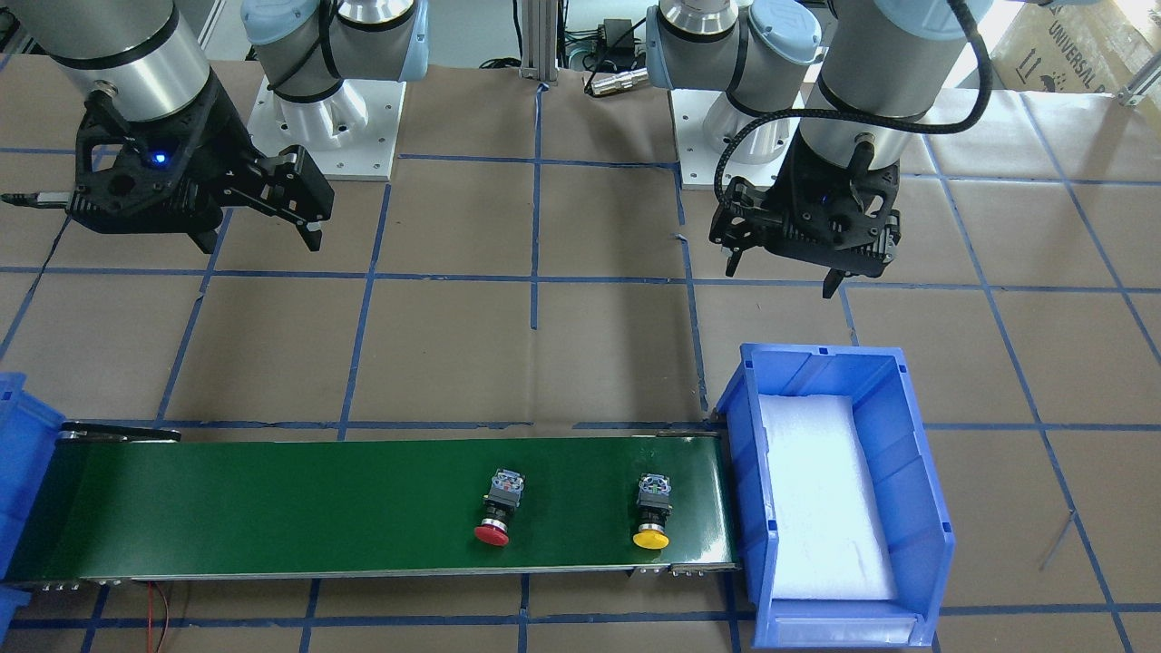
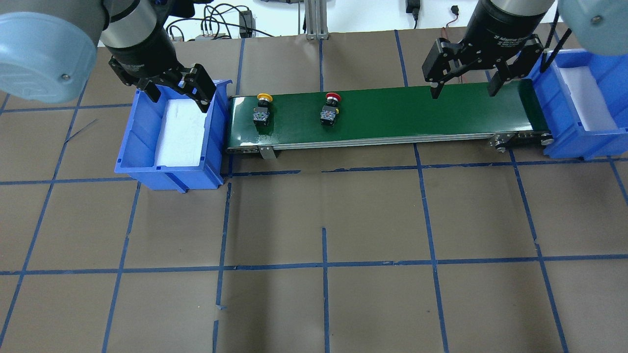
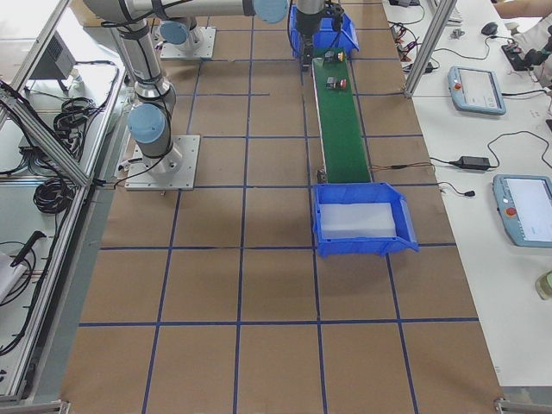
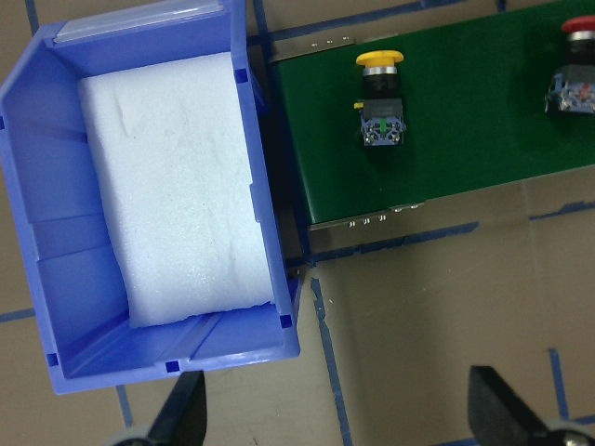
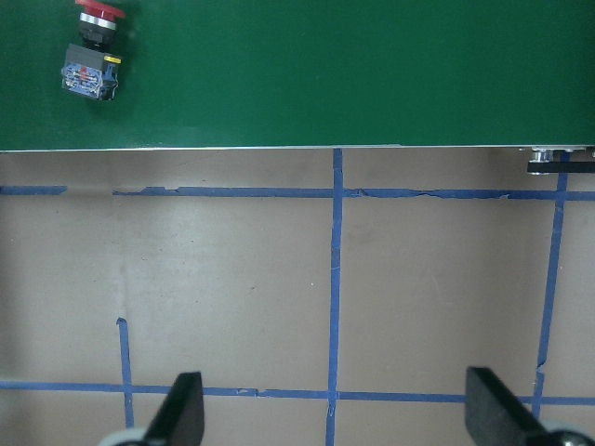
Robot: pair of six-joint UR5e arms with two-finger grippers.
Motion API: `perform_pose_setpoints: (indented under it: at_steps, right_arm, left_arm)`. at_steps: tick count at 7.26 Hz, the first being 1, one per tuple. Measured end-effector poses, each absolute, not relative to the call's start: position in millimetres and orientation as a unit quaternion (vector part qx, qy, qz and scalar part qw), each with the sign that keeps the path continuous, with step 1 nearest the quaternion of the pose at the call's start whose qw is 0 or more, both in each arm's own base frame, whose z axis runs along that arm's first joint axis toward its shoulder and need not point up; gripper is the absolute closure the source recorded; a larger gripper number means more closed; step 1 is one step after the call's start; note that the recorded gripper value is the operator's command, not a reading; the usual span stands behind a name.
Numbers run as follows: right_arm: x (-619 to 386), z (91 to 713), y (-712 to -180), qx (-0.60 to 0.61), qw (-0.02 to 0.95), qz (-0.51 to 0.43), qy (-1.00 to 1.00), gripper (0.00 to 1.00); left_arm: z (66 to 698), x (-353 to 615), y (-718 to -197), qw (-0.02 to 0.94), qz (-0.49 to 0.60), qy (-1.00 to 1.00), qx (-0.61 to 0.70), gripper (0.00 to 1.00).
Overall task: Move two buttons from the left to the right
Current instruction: 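Withdraw the left gripper above the bin while the belt carries buttons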
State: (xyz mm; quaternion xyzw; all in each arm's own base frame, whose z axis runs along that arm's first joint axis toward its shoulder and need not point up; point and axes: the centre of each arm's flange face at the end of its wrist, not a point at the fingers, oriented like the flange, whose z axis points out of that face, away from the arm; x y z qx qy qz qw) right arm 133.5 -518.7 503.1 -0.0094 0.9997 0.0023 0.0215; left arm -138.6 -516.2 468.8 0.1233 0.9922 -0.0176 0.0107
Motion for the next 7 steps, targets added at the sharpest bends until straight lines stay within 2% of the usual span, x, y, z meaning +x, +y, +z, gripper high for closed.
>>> perform_pose_setpoints:
  at_steps: [3, 7]
  right_arm:
    - [132.2, 501.6, -522.9, -0.009, 0.018, 0.000, 1.000, 0.00]
    - [133.4, 498.6, -522.9, -0.008, 0.021, 0.000, 1.000, 0.00]
  left_arm:
    - [477.8, -128.7, -505.9, 0.007, -0.007, 0.999, 0.043, 0.00]
    - [478.9, -125.8, -507.8, 0.007, -0.006, 0.999, 0.033, 0.00]
